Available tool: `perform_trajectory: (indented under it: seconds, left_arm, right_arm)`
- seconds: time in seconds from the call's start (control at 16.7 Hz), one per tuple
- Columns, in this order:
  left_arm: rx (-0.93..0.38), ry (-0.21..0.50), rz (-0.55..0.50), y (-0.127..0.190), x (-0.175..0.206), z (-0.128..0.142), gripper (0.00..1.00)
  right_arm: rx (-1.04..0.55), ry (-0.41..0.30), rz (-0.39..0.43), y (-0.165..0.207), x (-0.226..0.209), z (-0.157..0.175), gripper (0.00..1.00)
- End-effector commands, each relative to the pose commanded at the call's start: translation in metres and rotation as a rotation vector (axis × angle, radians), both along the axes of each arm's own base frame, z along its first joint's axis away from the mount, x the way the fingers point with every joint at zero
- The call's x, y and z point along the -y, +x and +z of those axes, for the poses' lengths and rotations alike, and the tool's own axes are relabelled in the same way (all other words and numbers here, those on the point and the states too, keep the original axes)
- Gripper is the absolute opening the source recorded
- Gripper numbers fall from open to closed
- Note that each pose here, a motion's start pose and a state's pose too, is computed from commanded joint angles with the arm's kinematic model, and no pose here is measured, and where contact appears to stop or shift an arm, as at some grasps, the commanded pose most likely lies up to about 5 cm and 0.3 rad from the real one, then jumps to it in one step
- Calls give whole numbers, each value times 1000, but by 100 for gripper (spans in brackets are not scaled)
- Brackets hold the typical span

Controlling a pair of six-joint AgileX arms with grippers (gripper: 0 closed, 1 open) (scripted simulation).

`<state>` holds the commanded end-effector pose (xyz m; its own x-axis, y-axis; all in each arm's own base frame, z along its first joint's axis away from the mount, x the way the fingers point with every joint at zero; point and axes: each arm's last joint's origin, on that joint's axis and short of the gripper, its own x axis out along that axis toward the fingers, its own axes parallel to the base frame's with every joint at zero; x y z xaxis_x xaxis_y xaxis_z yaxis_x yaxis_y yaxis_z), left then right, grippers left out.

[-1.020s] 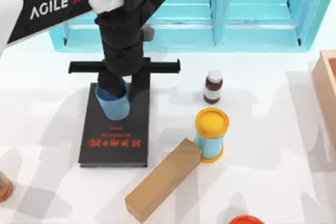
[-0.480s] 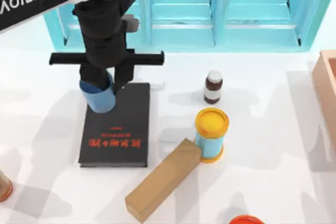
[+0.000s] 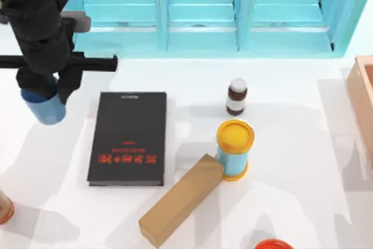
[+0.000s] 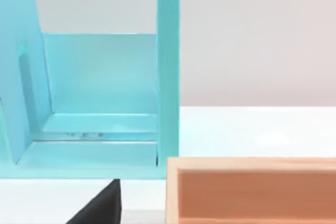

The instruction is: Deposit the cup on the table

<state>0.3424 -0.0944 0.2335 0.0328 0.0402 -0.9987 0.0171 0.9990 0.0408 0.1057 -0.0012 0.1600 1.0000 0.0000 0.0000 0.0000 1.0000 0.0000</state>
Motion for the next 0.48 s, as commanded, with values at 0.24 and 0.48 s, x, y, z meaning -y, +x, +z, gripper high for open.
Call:
perform_trajectory:
  seconds: [0.24, 0.48]
  left_arm:
    - [15, 15, 0, -17, -44, 10, 0]
    - [16, 26, -2, -24, -54, 12, 0]
  right_arm:
    - [0, 0, 0, 0, 0, 0, 100]
    - [0, 0, 0, 0, 0, 0, 100]
